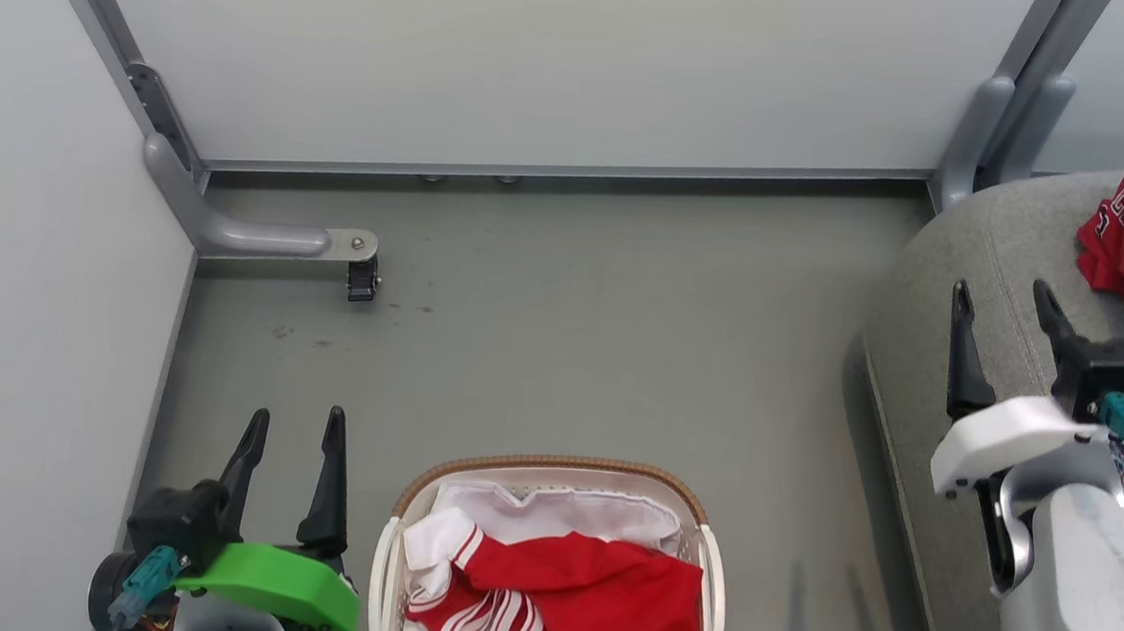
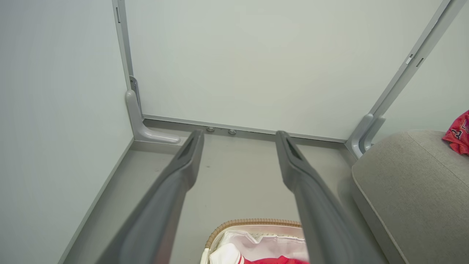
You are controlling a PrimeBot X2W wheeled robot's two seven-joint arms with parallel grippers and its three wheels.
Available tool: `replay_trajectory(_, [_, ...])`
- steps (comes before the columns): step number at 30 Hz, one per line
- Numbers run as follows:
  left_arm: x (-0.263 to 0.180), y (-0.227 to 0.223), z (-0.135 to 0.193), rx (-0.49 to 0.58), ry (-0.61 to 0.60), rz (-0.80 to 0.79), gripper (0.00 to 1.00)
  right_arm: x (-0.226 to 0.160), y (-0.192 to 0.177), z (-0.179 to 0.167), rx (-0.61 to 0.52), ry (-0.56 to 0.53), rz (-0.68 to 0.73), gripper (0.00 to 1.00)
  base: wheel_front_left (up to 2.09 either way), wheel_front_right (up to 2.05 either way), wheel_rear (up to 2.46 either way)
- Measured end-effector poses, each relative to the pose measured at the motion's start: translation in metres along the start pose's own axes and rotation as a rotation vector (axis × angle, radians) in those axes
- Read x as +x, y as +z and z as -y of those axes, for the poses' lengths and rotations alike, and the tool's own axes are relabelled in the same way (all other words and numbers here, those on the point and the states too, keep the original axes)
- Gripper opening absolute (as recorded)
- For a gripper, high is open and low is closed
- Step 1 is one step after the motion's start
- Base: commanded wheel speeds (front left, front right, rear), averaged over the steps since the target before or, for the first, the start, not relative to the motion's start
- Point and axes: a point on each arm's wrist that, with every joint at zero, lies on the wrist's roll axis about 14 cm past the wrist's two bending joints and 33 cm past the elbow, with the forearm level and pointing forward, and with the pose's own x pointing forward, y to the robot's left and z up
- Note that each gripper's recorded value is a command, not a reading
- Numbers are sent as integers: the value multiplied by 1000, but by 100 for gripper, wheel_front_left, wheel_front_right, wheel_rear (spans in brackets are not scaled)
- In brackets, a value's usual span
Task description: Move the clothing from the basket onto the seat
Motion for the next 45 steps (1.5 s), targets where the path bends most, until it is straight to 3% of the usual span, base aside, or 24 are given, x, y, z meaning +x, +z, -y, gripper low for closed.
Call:
replay_trajectory(13, [-35, -3, -11, 2, 48, -2, 100, -60, -25, -35, 186, 75, -56, 100, 0, 0, 0])
replay_trajectory(24, [-46, -12, -5, -20, 42, -22, 100, -86, -37, -41, 192, 93, -94, 100, 0, 0, 0])
replay_trajectory(45, [-47, -14, 0, -21, 30, -27, 100, -92, -39, -43, 190, 100, -103, 100, 0, 0, 0])
